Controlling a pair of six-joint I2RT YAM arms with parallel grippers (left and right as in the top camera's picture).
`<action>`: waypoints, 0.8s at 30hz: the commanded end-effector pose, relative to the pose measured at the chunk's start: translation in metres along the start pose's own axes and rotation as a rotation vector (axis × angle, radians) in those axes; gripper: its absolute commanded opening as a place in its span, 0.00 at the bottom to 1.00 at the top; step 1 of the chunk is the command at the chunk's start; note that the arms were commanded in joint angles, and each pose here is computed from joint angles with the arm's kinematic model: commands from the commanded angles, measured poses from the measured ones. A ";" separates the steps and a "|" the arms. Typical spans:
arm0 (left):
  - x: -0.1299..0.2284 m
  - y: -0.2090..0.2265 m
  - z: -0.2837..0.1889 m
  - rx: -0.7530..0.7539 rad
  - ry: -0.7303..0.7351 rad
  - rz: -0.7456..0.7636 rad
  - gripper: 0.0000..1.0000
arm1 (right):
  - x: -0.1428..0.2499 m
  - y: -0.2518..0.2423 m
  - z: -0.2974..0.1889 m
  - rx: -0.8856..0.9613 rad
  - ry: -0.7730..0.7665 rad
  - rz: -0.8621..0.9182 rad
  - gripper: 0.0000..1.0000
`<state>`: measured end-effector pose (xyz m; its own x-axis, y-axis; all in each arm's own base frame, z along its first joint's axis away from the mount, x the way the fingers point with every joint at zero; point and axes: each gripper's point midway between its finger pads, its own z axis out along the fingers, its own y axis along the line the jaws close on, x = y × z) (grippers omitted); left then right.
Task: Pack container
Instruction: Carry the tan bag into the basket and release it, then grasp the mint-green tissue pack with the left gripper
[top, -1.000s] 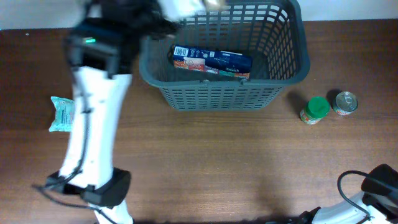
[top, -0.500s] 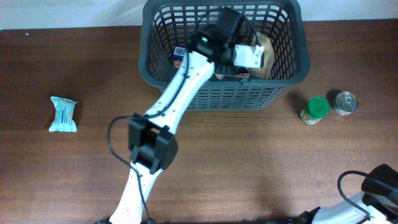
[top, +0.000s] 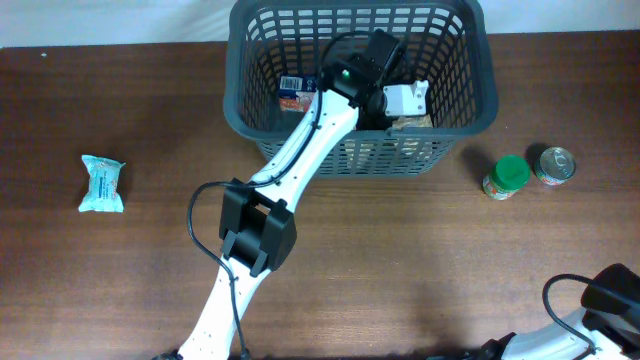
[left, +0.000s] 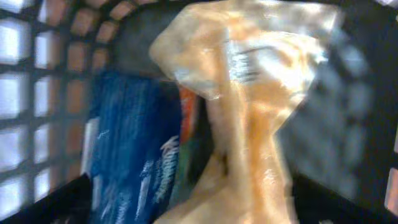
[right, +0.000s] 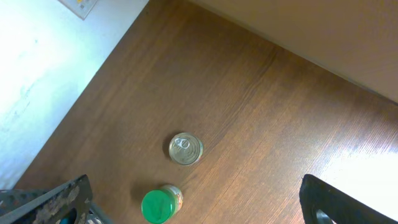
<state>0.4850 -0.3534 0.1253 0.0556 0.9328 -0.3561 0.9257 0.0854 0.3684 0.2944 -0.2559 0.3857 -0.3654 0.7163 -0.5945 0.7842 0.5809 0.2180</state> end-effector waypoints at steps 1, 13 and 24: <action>-0.038 0.076 -0.125 -0.325 -0.135 -0.215 0.99 | -0.002 -0.002 0.000 0.008 -0.005 0.007 0.99; 0.200 0.112 -0.360 -0.664 0.065 -0.978 0.96 | -0.002 -0.002 0.000 0.008 -0.005 0.007 0.99; 0.443 0.007 -0.280 -0.253 0.498 -1.733 0.96 | -0.002 -0.002 0.000 0.008 -0.005 0.007 0.99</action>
<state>0.4312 0.1342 0.2522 -0.9492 -0.0794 -0.3043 -0.1268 0.9821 0.1394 0.2942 -0.2564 0.3856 -0.3653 0.7158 -0.5952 0.7854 0.5802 0.2158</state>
